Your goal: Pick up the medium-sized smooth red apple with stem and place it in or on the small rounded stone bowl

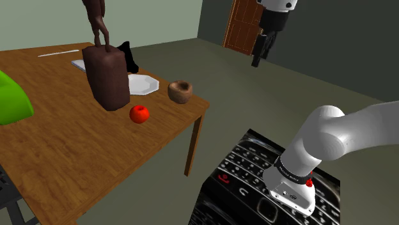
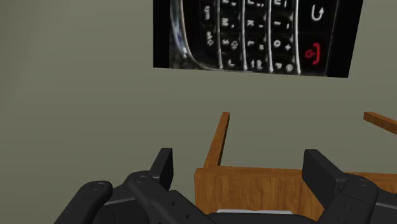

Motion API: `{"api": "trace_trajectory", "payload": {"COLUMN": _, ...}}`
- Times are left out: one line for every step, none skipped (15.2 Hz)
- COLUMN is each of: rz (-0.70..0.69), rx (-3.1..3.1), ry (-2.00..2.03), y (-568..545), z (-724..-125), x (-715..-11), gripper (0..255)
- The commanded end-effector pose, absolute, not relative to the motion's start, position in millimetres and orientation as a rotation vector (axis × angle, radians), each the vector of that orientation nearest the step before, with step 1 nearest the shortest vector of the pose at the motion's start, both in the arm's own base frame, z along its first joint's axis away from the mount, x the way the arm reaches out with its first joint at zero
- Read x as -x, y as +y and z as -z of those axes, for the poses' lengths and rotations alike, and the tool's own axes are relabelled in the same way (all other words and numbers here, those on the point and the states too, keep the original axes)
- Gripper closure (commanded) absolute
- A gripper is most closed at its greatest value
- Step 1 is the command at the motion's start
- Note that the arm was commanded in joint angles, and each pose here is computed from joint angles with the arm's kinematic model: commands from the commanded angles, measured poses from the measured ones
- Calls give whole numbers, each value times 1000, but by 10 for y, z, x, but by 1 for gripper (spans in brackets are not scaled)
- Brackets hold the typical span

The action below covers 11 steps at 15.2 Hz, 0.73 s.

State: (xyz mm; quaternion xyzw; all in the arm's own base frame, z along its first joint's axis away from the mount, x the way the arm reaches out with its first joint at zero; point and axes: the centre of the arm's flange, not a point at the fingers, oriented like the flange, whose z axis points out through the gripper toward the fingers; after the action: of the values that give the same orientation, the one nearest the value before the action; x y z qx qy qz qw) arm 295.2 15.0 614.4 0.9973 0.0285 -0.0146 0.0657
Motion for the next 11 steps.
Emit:
{"api": "trace_trajectory", "payload": {"rz": 44, "rx": -3009, "ry": 86, "y": 150, "z": -6144, "x": -2952, "gripper": 0}}
{"api": "trace_trajectory", "payload": {"rz": 49, "rx": -3004, "ry": 91, "y": 241, "z": -6088, "x": -3043, "gripper": 0}}
{"api": "trace_trajectory", "payload": {"rz": 53, "rx": -2998, "ry": 96, "y": 332, "z": -6032, "x": -3134, "gripper": 0}}
{"api": "trace_trajectory", "payload": {"rz": 58, "rx": -2993, "ry": 101, "y": 423, "z": -5976, "x": -3224, "gripper": 0}}
{"api": "trace_trajectory", "payload": {"rz": 63, "rx": -2988, "ry": 106, "y": 514, "z": -5918, "x": -3314, "gripper": 0}}
{"api": "trace_trajectory", "payload": {"rz": 67, "rx": -2983, "ry": 111, "y": 605, "z": -5860, "x": -3403, "gripper": 0}}
{"api": "trace_trajectory", "payload": {"rz": 72, "rx": -2978, "ry": 116, "y": 696, "z": -5802, "x": -3492, "gripper": 0}}
{"api": "trace_trajectory", "payload": {"rz": 76, "rx": -2973, "ry": 121, "y": 787, "z": -5742, "x": -3581, "gripper": 0}}
{"api": "trace_trajectory", "payload": {"rz": 81, "rx": -2967, "ry": 126, "y": 878, "z": -5682, "x": -3669, "gripper": 0}}
{"api": "trace_trajectory", "payload": {"rz": 86, "rx": -2962, "ry": 130, "y": 969, "z": -5621, "x": -3756, "gripper": 0}}
{"api": "trace_trajectory", "payload": {"rz": 90, "rx": -2957, "ry": 135, "y": 1060, "z": -5559, "x": -3843, "gripper": 0}}
